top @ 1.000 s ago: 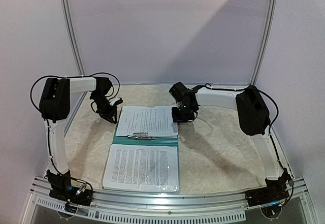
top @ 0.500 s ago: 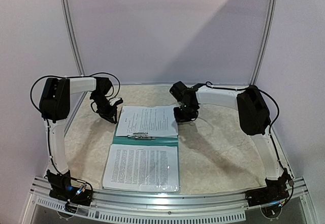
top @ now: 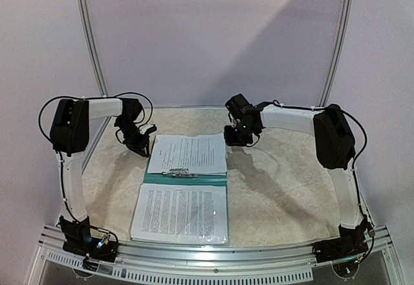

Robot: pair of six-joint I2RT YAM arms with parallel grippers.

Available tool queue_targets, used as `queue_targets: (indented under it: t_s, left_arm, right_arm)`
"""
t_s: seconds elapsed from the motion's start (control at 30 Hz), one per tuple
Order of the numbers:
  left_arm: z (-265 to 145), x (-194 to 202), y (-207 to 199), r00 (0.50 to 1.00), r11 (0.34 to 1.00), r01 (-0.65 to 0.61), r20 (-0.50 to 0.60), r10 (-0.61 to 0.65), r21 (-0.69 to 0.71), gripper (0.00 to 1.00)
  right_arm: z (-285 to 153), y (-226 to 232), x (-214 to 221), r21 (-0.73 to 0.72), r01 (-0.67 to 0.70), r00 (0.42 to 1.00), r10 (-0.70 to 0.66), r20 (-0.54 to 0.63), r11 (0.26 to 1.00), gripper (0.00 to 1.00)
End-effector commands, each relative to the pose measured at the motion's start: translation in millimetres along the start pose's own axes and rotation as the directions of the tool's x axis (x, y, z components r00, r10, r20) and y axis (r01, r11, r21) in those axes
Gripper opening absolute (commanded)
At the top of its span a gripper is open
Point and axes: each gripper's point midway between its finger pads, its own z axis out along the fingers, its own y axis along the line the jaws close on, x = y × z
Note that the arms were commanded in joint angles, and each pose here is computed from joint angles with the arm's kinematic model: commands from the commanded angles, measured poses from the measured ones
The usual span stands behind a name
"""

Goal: Put the files into the folder
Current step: Place the file on the spring clip of the folder.

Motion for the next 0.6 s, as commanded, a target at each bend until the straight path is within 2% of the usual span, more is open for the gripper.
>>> queue_targets:
  t_s: [0.0,0.13,0.57]
  left_arm:
    - [11,-2,1,1.000,1.000,0.017,-0.001,-0.017,0.020,0.22]
    - [13,-2,1,1.000,0.999,0.022,-0.004,-0.022,0.027,0.22]
    - [17,1,-1,1.000,0.999,0.025,-0.014,-0.025,0.041,0.22]
  right_arm:
    - [11,13,5,-0.081,-0.037,0.999,0.035,-0.027,0.996,0.20]
    - [22,11,15,-0.084,-0.038,0.998,0.033,-0.062,0.996,0.16]
    - [39,2,33,-0.057,-0.023,0.994,0.016,-0.109,0.998,0.13]
